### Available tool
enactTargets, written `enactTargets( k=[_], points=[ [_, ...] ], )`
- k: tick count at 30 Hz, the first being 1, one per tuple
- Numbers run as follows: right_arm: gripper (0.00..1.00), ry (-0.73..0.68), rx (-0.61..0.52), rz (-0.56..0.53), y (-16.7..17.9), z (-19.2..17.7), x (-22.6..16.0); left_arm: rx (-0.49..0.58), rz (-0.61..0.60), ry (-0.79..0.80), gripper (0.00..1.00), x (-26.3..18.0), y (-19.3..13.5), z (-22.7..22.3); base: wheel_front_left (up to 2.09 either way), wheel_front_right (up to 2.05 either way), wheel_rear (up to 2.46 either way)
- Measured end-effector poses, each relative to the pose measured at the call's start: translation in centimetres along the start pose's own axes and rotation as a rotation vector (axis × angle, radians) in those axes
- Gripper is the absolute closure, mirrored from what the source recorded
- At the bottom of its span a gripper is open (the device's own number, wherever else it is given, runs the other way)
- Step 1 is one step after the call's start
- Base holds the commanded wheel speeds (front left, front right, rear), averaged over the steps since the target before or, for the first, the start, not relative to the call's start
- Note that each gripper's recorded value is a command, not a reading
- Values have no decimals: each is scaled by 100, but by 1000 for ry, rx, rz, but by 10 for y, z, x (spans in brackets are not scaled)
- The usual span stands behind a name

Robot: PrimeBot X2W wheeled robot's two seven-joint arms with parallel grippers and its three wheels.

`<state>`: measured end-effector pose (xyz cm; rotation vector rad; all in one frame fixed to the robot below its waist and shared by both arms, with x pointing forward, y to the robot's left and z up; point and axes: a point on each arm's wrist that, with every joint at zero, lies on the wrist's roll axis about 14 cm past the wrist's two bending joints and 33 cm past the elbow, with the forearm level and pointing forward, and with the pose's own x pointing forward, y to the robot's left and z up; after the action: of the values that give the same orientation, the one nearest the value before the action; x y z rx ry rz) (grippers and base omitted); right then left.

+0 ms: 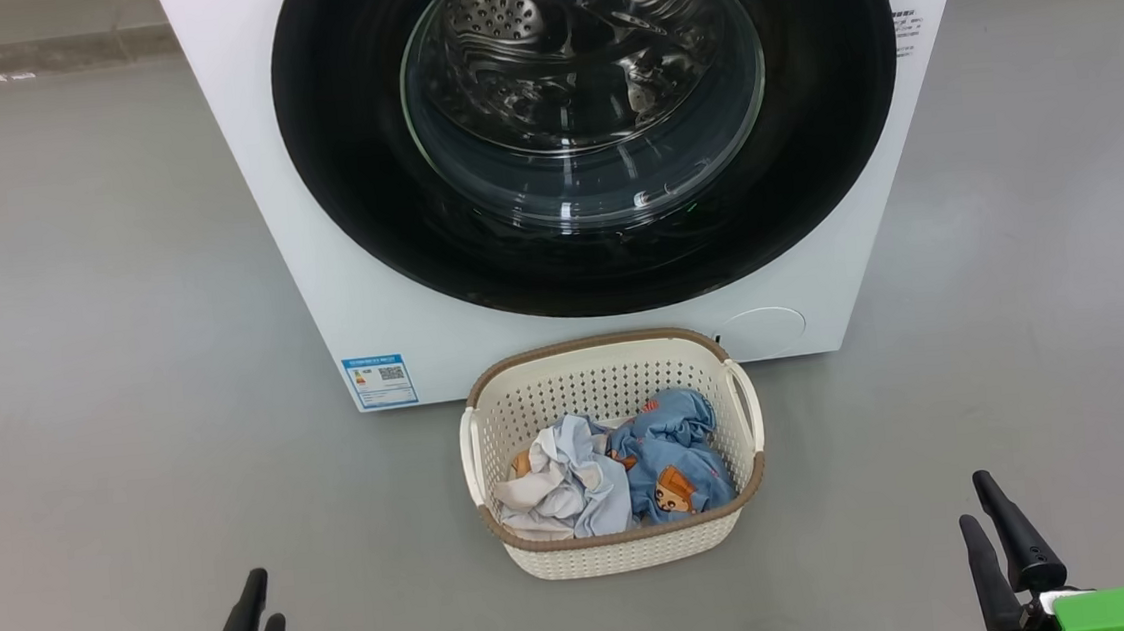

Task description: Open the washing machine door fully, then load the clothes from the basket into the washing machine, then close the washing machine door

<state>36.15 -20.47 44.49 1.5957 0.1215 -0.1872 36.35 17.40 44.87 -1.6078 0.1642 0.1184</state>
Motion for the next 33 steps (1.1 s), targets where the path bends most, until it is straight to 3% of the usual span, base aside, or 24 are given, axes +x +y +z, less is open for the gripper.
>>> enactTargets(
  k=[15,33],
  points=[
    [0,-7,-81,0,1,-4,2,107,-23,-11,0,0,-9,0,0,0,0],
    [0,13,-303,8,4,-12,4,298,-63,-28,0,0,-22,-1,0,0,0]
  ],
)
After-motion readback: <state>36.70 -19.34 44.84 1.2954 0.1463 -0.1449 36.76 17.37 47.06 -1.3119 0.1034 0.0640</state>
